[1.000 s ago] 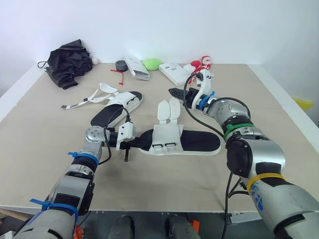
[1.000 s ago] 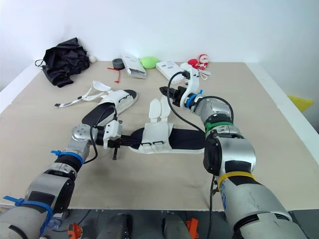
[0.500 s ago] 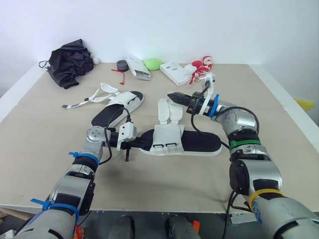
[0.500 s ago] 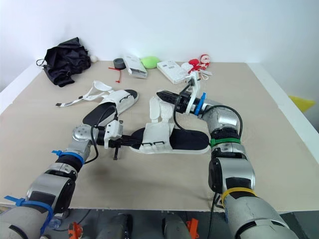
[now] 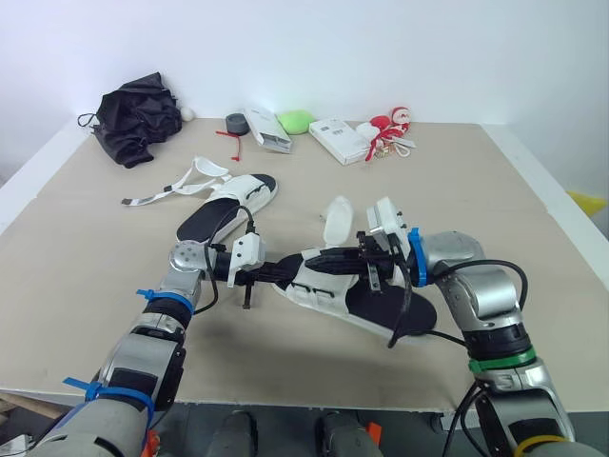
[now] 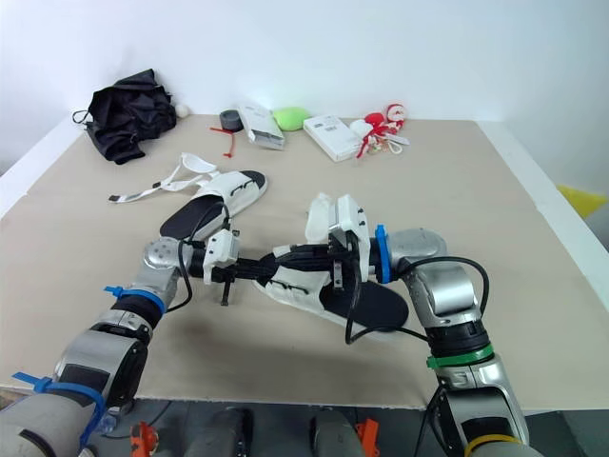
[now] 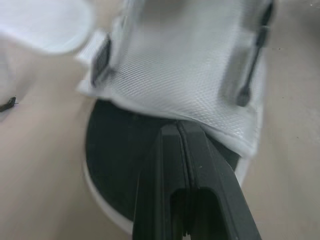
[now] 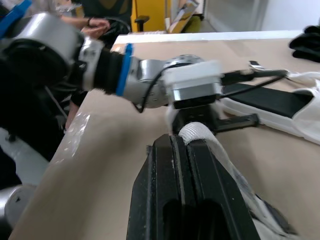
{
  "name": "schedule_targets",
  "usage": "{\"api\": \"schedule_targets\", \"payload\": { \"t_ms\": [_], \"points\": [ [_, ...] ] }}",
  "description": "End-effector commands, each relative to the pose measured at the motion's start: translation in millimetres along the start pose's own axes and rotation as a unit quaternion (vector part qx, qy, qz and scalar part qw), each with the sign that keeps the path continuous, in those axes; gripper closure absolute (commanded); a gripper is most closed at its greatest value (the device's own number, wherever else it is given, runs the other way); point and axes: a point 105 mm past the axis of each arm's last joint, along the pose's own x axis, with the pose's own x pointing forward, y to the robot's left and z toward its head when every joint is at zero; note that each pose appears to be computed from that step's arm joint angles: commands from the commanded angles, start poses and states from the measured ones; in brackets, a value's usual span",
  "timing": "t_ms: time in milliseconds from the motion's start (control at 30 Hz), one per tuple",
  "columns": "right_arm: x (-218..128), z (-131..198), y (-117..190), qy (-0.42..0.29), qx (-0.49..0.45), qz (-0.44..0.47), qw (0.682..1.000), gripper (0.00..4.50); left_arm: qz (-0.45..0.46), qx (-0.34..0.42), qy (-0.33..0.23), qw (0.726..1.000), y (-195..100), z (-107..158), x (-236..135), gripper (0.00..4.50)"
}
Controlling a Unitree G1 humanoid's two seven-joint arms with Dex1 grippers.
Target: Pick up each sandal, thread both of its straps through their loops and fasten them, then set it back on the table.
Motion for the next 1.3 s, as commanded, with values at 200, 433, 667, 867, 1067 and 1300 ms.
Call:
{"api": "schedule_targets", "payload": {
  "t_ms": [200, 433, 667, 867, 1067, 1300],
  "points": [
    [3, -36, 7, 0.14, -0.114, 0.018, 0.983, 4.44, -0.047, -0.054, 0.053, 0.996, -27, -32, 2, 4.5],
    [-7, -71, 8, 0.253, -0.177, 0.057, 0.949, 1.33, -0.047, -0.051, 0.054, 0.996, -25, -31, 1, 4.5],
    [-28, -72, -3, 0.29, -0.211, 0.043, 0.932, 0.08, -0.048, -0.052, 0.055, 0.996, -26, -32, 1, 4.5],
    [-40, -79, -15, 0.338, -0.264, 0.024, 0.903, 0.08, -0.048, -0.053, 0.055, 0.996, -26, -32, 1, 4.5],
    [-39, -72, -24, 0.319, -0.254, 0.0, 0.913, 0.08, -0.05, -0.054, 0.054, 0.996, -27, -31, 2, 4.5],
    [-39, -39, -19, 0.228, -0.179, -0.009, 0.957, 0.08, -0.051, -0.055, 0.051, 0.996, -28, -32, 5, 4.5]
  ]
}}
